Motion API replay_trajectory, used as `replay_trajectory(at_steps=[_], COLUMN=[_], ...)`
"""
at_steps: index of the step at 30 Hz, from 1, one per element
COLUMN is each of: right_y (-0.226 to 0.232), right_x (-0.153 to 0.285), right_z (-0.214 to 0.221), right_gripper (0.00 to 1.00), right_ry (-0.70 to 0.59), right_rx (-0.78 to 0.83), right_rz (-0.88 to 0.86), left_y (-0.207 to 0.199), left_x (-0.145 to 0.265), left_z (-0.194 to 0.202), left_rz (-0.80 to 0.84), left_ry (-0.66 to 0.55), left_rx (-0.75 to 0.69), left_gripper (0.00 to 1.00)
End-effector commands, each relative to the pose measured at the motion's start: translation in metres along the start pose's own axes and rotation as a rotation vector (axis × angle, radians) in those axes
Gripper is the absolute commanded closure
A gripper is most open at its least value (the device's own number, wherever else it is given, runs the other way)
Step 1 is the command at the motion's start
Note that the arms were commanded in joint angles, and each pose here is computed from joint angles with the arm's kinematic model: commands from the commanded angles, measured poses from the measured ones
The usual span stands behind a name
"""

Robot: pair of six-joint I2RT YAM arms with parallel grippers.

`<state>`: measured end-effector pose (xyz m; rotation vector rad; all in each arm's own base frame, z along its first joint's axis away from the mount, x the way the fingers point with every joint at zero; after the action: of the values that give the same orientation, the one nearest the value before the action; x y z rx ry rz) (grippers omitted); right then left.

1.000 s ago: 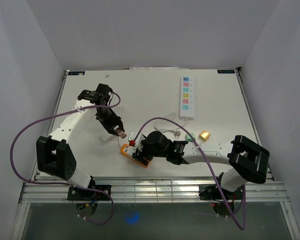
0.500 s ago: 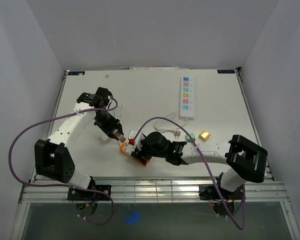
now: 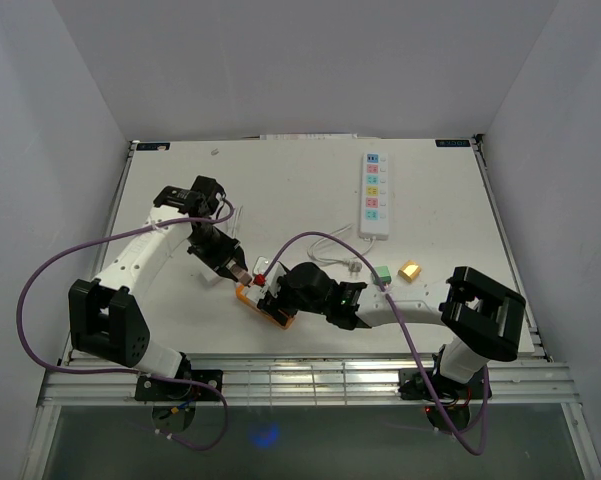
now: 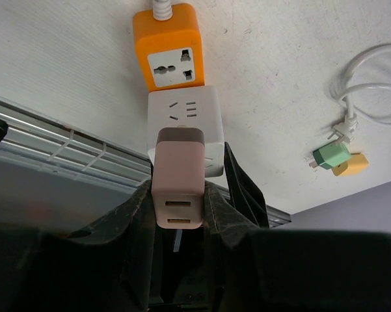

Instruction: Insert the plug

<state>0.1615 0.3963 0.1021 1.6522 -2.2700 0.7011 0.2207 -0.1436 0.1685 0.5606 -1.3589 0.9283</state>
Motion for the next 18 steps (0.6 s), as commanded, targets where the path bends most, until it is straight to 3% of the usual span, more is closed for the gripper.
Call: replay_trajectory(at_steps=[1,18], right_y=[-0.008,-0.004], right_x=[-0.004,-0.002], right_z=[0.005,0.004], right_gripper=[0.50,0.49], right_ry=[0.018,-0.014], right_rx=[0.029,0.017], right_rz=[0.036,0.024], left_y=[0.007,-0.005], left_x=[0.002,-0.031], left_z=[0.000,-0.006], left_rz=[-0.010,-0.058], left_ry=[-0.027,-0.037], left_rx=[0.036,0.079], left_gripper=[1.00,1.00])
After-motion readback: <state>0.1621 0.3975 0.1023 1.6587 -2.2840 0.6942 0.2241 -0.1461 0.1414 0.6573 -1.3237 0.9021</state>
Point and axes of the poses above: each gripper's point midway between its finger pads, its own x axis back along the fingers, its own y axis along the line the jaws close on, z = x × y, the point moved 2 cm from there along x, back along the fingers, and after that the axes turned 8 degrees about x, right-handed, at the moved point
